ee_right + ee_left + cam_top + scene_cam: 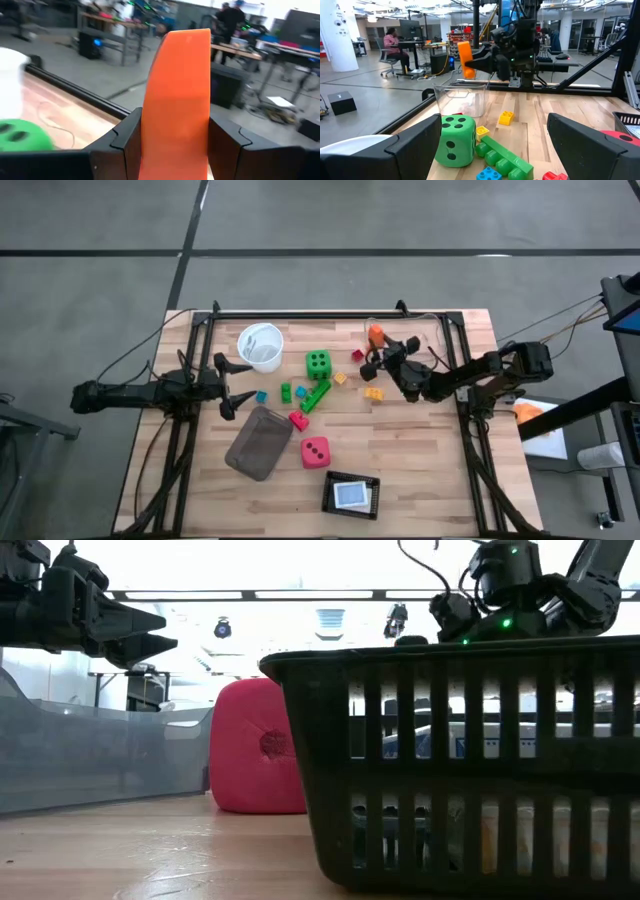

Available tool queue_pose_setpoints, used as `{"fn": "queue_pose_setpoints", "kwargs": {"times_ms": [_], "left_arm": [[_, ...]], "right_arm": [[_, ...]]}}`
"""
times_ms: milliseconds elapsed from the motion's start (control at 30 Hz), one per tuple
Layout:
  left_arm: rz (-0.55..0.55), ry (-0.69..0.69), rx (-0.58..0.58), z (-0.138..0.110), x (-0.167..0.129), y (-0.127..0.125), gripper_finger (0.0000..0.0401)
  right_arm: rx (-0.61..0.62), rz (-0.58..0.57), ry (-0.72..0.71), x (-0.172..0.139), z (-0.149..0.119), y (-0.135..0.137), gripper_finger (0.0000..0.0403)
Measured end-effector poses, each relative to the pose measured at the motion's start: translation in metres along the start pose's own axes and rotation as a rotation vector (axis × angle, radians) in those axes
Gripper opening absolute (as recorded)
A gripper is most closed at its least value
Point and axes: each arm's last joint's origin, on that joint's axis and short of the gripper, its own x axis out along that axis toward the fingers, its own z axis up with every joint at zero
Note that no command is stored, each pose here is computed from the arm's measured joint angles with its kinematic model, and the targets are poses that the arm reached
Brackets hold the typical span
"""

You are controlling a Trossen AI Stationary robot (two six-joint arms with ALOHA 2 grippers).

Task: Pick & Place Toys
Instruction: Put the orange game piece into the transparent bin

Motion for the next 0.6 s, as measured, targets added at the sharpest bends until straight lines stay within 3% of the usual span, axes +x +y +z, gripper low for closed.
{"fn": "queue_pose_setpoints", "kwargs": {"times_ms": [367, 600], "left_arm": [[-0.001, 0.000, 0.000, 0.000, 0.000, 0.000, 0.0362], [-0.001, -0.002, -0.001, 0.000, 0.000, 0.000, 0.0362]], "right_arm": [[0.000, -0.084, 0.124, 0.007, 0.000, -0.020, 0.0161], [0.029, 0.019, 0.401, 0.012, 0.018, -0.042, 0.0161]]}}
